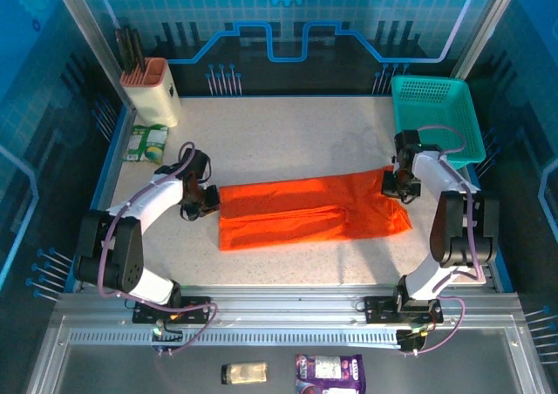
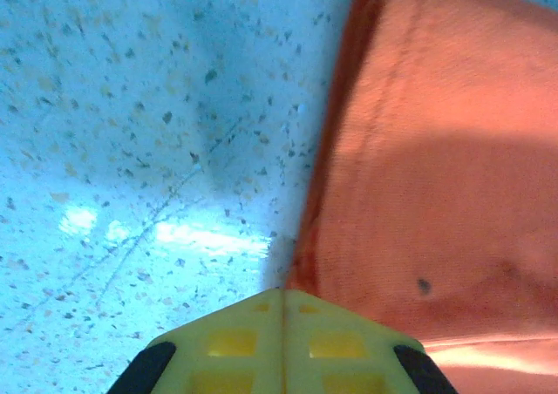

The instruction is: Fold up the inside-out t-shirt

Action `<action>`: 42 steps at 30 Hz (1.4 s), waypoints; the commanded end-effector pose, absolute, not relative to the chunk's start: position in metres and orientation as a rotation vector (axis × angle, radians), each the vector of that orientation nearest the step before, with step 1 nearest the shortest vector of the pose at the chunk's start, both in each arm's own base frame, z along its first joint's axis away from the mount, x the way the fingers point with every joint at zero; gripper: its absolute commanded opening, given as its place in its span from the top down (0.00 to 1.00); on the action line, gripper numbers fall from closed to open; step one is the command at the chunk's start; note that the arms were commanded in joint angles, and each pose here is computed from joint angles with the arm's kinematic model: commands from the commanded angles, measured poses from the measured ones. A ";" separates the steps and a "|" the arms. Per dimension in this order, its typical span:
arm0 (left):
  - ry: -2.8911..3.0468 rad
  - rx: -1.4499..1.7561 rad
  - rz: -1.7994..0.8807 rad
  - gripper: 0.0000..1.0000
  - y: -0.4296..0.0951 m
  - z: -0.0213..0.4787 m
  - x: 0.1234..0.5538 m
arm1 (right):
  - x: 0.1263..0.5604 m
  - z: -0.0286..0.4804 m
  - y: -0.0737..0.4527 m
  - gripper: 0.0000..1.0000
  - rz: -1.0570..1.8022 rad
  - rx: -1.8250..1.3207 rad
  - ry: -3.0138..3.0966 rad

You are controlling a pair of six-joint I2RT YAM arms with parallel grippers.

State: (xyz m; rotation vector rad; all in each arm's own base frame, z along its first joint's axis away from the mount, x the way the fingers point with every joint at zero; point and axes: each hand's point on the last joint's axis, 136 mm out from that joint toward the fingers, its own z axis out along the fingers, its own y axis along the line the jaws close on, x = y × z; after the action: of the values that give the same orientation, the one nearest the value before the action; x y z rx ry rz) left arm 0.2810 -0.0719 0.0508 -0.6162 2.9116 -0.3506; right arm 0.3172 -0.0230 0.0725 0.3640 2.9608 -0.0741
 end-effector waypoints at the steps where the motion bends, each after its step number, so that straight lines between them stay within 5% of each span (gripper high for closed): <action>1: 2.922 -0.635 -0.482 0.94 -0.086 0.045 0.281 | 0.311 0.094 -0.030 1.00 -0.140 0.389 2.942; 16: 2.947 -0.503 -0.728 0.98 -0.128 0.043 0.270 | 0.308 0.110 0.002 1.00 -0.027 0.322 2.942; 27: 3.063 -0.563 -0.535 1.00 -0.109 0.007 0.256 | 0.297 0.125 0.022 1.00 0.006 0.253 2.955; 42: 3.067 -0.577 -0.542 1.00 -0.110 -0.001 0.252 | 0.275 0.142 0.173 1.00 0.392 -0.006 3.023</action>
State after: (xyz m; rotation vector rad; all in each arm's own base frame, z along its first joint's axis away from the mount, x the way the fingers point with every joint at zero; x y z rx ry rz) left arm 0.2657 -0.1171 0.0153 -0.5705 3.0155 -0.6129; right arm 0.2809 0.1406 0.1377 -0.0292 2.9911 0.2690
